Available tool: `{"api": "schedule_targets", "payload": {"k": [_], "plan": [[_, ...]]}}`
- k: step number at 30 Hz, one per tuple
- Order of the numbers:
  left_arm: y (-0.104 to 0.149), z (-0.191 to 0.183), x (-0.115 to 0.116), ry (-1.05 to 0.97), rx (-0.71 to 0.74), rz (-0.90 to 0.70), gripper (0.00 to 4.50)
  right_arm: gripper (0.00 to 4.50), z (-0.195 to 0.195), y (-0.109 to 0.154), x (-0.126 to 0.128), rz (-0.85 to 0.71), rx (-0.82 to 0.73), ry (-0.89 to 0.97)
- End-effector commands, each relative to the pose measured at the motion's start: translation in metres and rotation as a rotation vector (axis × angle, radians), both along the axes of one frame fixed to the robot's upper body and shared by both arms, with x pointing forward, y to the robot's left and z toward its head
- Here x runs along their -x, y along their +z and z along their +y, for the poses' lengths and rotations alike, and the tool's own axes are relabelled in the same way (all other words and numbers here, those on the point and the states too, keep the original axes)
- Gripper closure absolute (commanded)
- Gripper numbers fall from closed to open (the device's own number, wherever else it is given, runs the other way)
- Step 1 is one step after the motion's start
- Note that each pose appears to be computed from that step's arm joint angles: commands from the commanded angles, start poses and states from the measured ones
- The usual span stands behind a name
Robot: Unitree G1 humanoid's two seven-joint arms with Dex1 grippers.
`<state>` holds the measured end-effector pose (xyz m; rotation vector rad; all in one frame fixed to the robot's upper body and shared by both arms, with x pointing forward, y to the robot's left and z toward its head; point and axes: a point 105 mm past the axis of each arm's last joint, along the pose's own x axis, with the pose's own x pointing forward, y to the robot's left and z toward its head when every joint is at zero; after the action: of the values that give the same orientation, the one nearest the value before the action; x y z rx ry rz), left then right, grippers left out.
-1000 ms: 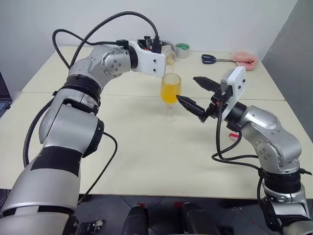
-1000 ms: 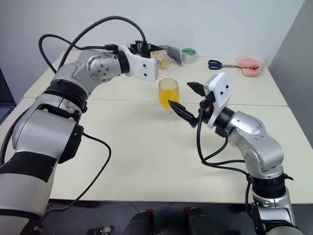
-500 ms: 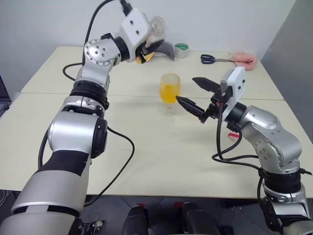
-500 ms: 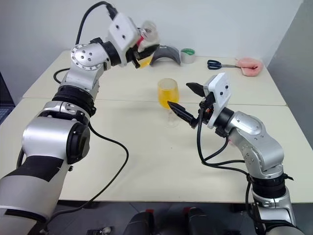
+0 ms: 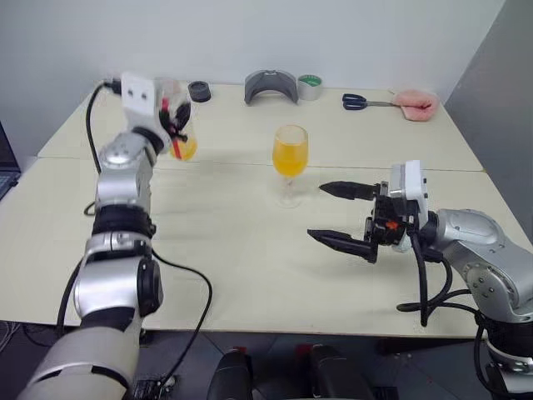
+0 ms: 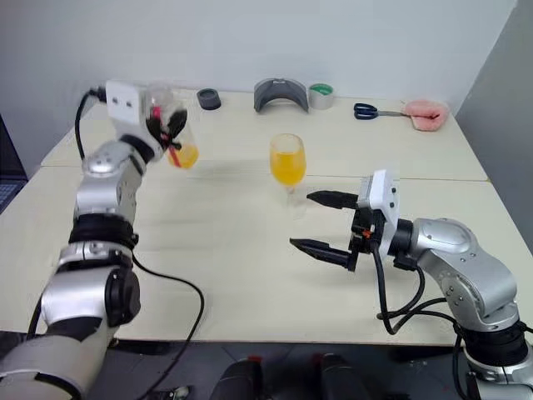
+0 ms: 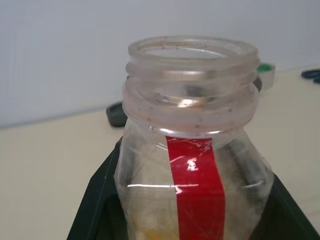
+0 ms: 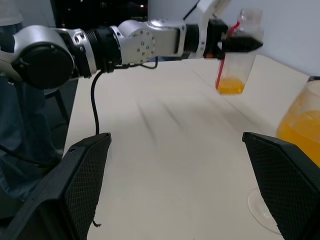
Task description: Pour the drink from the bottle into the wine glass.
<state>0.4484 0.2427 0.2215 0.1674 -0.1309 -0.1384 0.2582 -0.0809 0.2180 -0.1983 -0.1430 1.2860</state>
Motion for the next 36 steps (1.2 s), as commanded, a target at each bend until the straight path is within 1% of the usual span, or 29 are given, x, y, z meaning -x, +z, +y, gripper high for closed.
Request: {"api": "schedule_targets", "payload": {"k": [1, 3, 5, 10, 16, 18, 20, 23, 25, 27, 29, 34, 36], "plan": [[0.011, 0.0, 0.01, 0.007, 0.052, -0.074, 2.69, 0.0, 0.002, 0.004, -0.003, -0.039, -0.014, -0.006], [0.0, 0.002, 0.013, 0.014, 0.091, -0.06, 2.69, 0.0, 0.002, 0.003, -0.007, -0.036, -0.023, -0.024], [-0.005, 0.001, 0.017, 0.009, 0.094, -0.058, 2.69, 0.0, 0.002, 0.003, -0.01, -0.035, -0.032, -0.041], [-0.008, -0.003, 0.02, -0.025, 0.137, -0.078, 2.69, 0.0, 0.002, 0.004, -0.011, -0.033, -0.044, -0.054], [-0.014, -0.007, 0.022, -0.042, 0.134, -0.084, 2.69, 0.0, 0.003, 0.004, -0.011, -0.04, -0.044, -0.066], [-0.016, -0.006, 0.023, -0.031, 0.134, -0.081, 1.99, 0.0, 0.002, 0.004, -0.011, -0.04, -0.044, -0.07], [-0.019, -0.005, 0.025, -0.028, 0.127, -0.072, 1.48, 0.0, 0.002, 0.004, -0.011, -0.039, -0.045, -0.076], [-0.024, -0.004, 0.028, -0.027, 0.124, -0.053, 0.5, 0.0, 0.001, 0.0, -0.012, -0.032, -0.047, -0.091], [-0.027, -0.003, 0.029, -0.023, 0.118, -0.044, 0.03, 0.0, 0.001, -0.002, -0.012, -0.027, -0.047, -0.099], [-0.03, -0.003, 0.032, -0.019, 0.108, -0.031, 0.03, 0.0, -0.001, -0.005, -0.012, -0.019, -0.043, -0.109], [-0.038, -0.004, 0.038, -0.017, 0.09, -0.002, 0.03, 0.0, -0.008, -0.015, -0.012, 0.0, -0.023, -0.142], [-0.053, -0.002, 0.069, 0.01, 0.102, 0.048, 0.03, 0.0, -0.029, -0.035, -0.008, 0.047, -0.011, -0.28], [-0.062, 0.0, 0.086, 0.039, 0.107, 0.081, 0.03, 0.0, -0.037, -0.038, -0.009, 0.044, -0.029, -0.38]]}}
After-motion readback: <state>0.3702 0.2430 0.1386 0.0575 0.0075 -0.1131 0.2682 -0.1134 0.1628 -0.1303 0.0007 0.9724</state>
